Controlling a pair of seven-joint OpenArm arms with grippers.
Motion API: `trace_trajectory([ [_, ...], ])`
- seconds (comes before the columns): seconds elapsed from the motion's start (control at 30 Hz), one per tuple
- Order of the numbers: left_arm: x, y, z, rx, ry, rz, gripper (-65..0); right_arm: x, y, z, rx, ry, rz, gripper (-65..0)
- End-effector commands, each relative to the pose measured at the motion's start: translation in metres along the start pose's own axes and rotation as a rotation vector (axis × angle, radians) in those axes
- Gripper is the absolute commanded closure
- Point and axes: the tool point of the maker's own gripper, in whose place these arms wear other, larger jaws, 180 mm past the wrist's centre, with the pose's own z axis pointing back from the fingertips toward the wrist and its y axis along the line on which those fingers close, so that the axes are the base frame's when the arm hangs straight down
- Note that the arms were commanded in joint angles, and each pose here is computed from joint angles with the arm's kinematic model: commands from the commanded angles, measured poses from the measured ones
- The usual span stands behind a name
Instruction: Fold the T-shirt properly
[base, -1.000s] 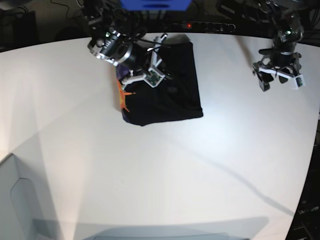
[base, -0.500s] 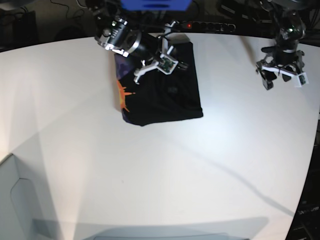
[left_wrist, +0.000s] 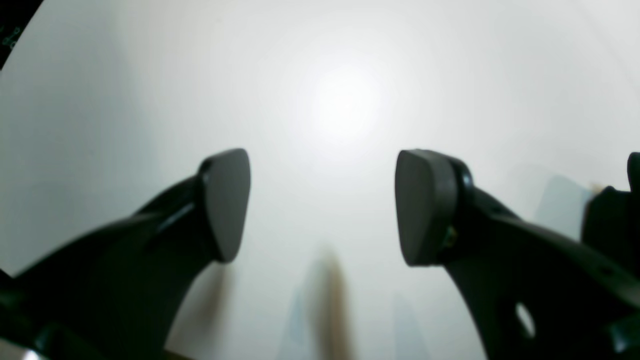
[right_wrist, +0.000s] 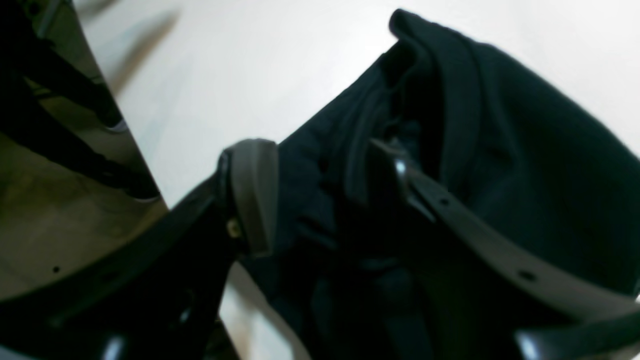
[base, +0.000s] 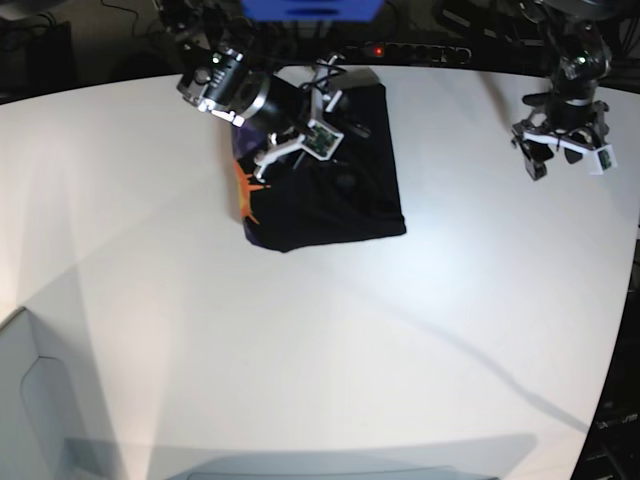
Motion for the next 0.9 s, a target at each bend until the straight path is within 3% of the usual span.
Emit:
trace_trajectory([
  [0.0, 0.011, -0.001, 0.003, -0.005, -0.038, -0.016, -43.7, 0.012, 0.0, 0.002, 0.003, -0.049, 0.0, -29.7],
  [0.33, 0.011, -0.001, 0.003, -0.005, -0.038, -0.015, -43.7, -0.006, -0.005, -0.013, 0.021, 0.0, -0.016, -29.8],
  [0.87, 0.011, -0.001, 0.003, -0.005, -0.038, -0.015, -43.7, 0.002, -0.019, -0.021, 0.012, -0.011, 0.02, -29.5],
])
